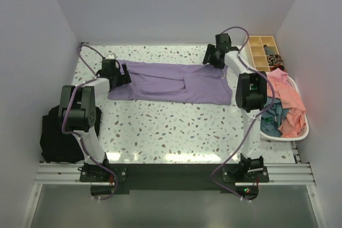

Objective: Fold and stack the t-shirts
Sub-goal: Fold the other side of the tshirt into a rectangle, then rotate the tshirt 100 degrees

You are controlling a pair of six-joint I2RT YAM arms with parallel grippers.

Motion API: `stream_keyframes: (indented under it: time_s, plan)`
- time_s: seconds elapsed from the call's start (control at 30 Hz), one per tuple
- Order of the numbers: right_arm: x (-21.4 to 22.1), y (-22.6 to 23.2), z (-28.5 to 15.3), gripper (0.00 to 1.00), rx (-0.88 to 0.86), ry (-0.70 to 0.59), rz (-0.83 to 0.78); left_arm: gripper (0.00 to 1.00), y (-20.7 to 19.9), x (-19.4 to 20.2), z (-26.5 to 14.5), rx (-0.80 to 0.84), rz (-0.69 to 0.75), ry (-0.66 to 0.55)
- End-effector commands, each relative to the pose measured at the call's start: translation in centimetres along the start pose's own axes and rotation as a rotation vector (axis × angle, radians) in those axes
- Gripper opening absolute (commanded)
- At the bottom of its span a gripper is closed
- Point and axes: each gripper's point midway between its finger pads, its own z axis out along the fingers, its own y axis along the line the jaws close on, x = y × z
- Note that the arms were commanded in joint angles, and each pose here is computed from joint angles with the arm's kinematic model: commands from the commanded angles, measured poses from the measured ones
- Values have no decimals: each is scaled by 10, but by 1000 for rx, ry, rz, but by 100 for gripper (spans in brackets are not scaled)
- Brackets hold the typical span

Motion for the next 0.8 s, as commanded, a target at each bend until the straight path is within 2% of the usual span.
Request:
stream_keyframes:
  time_s: [0.0,0.13,0.27,0.33,0.37,0.4,0.47,0.53,0.57,0.67,0.77]
  plan:
    - [-47,10,-19,68,-20,-106,-35,100,-7,-43,-21,2,24,-120]
    - [-62,21,-58,70,-80,-166,-50,100,-35,-72,-43,142,26,-225]
    - [-26,25,-75,71,-130,-37,0,100,-73,-103,-56,321,29,-294]
    - [6,21,-70,70,-148,43,15,100,-89,-103,-45,399,38,-273]
    - [11,26,-78,70,-172,52,40,100,-99,-116,-45,434,38,-292]
    - [34,18,-71,70,-169,93,54,100,-102,-108,-28,452,36,-261]
    - [40,19,-78,70,-192,75,58,100,-121,-120,-24,544,41,-268]
    - [63,11,-75,70,-182,119,56,100,-132,-105,-2,610,44,-211]
    - [66,10,-76,70,-185,118,53,100,-137,-113,1,630,49,-221]
    - [84,2,-71,70,-169,146,53,100,-132,-94,33,598,41,-151]
    - [98,-12,-63,70,-108,179,63,100,-124,-78,46,550,31,-77]
